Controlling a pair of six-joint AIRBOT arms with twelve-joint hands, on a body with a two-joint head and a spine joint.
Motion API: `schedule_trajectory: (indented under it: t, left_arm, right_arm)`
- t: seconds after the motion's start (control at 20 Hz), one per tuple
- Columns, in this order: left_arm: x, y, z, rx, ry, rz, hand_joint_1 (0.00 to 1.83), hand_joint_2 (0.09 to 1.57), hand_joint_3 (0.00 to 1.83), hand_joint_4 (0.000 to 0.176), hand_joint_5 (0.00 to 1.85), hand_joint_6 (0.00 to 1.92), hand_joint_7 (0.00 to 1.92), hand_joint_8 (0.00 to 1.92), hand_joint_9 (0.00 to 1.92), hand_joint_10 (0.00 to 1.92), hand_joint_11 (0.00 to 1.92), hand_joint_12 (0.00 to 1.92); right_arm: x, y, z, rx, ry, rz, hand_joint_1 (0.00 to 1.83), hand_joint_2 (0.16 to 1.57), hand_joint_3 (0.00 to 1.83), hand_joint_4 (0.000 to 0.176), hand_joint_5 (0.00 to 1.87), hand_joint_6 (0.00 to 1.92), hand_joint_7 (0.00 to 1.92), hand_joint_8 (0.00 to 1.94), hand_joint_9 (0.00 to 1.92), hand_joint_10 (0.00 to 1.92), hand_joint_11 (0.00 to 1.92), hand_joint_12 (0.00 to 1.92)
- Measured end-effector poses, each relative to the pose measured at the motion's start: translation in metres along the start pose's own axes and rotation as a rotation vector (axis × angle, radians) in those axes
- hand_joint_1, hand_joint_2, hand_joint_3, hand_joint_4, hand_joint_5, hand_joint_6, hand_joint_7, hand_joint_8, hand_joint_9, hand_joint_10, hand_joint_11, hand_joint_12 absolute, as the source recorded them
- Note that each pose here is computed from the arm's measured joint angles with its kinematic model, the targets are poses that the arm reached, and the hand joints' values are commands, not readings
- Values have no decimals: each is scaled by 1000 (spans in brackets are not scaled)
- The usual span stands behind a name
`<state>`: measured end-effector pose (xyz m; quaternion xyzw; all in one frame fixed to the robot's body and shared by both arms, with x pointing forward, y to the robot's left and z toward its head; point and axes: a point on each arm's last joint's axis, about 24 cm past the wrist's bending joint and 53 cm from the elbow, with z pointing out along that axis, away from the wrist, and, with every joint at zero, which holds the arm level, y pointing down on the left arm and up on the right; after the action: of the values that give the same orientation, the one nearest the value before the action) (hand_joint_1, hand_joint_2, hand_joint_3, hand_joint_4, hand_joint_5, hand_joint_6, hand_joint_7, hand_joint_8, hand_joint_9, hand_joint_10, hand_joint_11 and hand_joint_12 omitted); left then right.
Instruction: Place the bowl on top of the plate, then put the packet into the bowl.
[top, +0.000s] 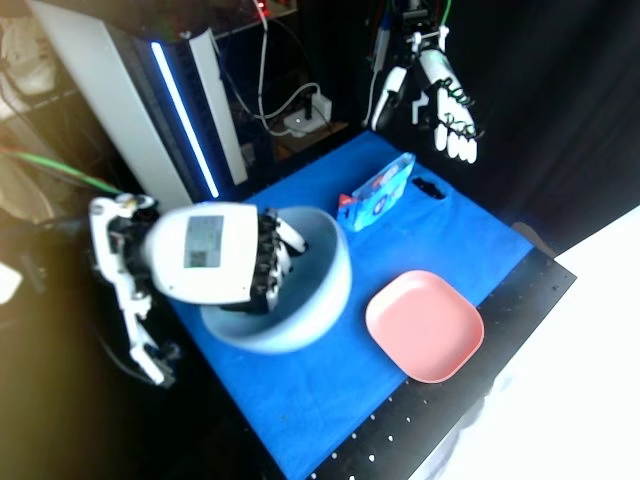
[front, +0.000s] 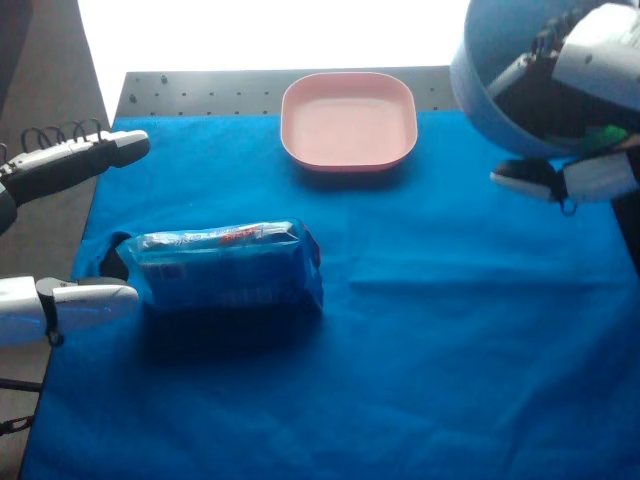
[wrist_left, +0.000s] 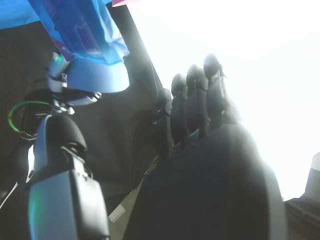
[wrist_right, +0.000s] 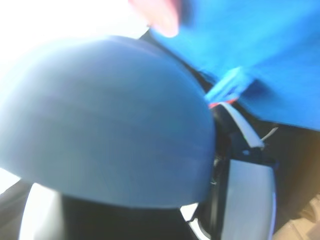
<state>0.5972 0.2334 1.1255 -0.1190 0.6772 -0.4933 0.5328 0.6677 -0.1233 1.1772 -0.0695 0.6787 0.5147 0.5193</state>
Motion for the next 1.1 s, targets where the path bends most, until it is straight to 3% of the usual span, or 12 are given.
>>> schedule_trajectory:
  t: [0.1, 0.15, 0.3, 0.4, 0.55, 0.6, 0.65, 0.9, 0.95, 1.0, 1.05, 1.1]
  left_arm:
    - [0, 0, 0, 1, 0, 0, 841, 972, 0, 39, 302, 3, 240, 2, 159, 4, 0, 290]
    - [0, 0, 0, 0, 0, 0, 837, 973, 0, 40, 301, 2, 235, 0, 153, 1, 0, 275]
    - [0, 1, 0, -1, 0, 2, 824, 970, 0, 32, 281, 0, 231, 1, 158, 2, 0, 321]
    - [0, 1, 1, 2, -1, 0, 819, 963, 0, 32, 273, 1, 232, 1, 164, 2, 0, 345]
    - [1, 1, 2, 3, 2, 0, 839, 959, 0, 21, 280, 1, 237, 0, 171, 1, 0, 374]
    - [0, 1, 2, 4, -1, -1, 842, 964, 1, 30, 277, 0, 224, 0, 159, 0, 0, 346]
    - [0, 0, 2, 7, 2, 3, 842, 968, 3, 34, 277, 0, 221, 0, 155, 0, 0, 338]
    - [2, 0, 5, 12, 6, 2, 841, 957, 0, 44, 286, 1, 240, 2, 174, 3, 0, 383]
    - [0, -2, 6, 18, 3, 4, 852, 961, 0, 41, 287, 1, 240, 2, 176, 4, 0, 385]
    - [0, -3, 7, 24, 2, 6, 854, 961, 0, 41, 288, 2, 241, 2, 176, 3, 0, 386]
    - [-1, -5, 9, 30, -1, 5, 854, 961, 0, 42, 288, 1, 243, 3, 178, 4, 0, 388]
    - [-1, -5, 11, 36, 0, 6, 863, 965, 2, 34, 284, 0, 245, 3, 180, 4, 0, 388]
  right_arm:
    - [-3, -1, 9, -10, -17, 1, 1121, 919, 1110, 0, 1149, 1919, 1390, 1941, 1535, 1921, 1537, 1921]
    - [-3, 0, 14, -14, -22, 4, 1016, 752, 1323, 0, 916, 1921, 1397, 1941, 1536, 1921, 1547, 1921]
    - [1, 3, 34, -38, -37, 16, 1360, 1039, 807, 0, 1218, 1921, 1389, 1941, 1539, 1921, 1540, 1921]
    - [2, 4, 46, -46, -43, 18, 1166, 1108, 762, 0, 1189, 1921, 1353, 1941, 1486, 1921, 1458, 1921]
    - [1, 5, 66, -46, -55, 22, 93, 1386, 215, 0, 1226, 1921, 1403, 1941, 1509, 1921, 1414, 1921]
    - [3, 3, 72, -42, -55, 26, 953, 747, 1279, 0, 1016, 1828, 1100, 1941, 1425, 1921, 1392, 1921]
    - [3, 0, 79, -33, -62, 44, 1290, 671, 1409, 16, 1064, 1902, 954, 1941, 1351, 1921, 1395, 1921]
    - [24, -11, 109, 15, -28, 43, 1622, 376, 1742, 14, 1177, 1921, 1113, 1871, 1156, 1921, 1388, 1921]
    - [23, -11, 113, 16, -33, 45, 1454, 527, 1606, 19, 1168, 1897, 1027, 1927, 1325, 1921, 1426, 1921]
    - [23, -11, 116, 19, -36, 48, 1425, 541, 1617, 31, 1175, 1859, 1036, 1938, 1400, 1921, 1469, 1921]
    - [25, -14, 119, 28, -34, 53, 1607, 353, 1788, 93, 1198, 1814, 1154, 1836, 1260, 1921, 1476, 1921]
    - [28, -18, 121, 42, -27, 54, 1646, 316, 1822, 116, 1217, 1823, 1177, 1820, 1239, 1921, 1528, 1921]
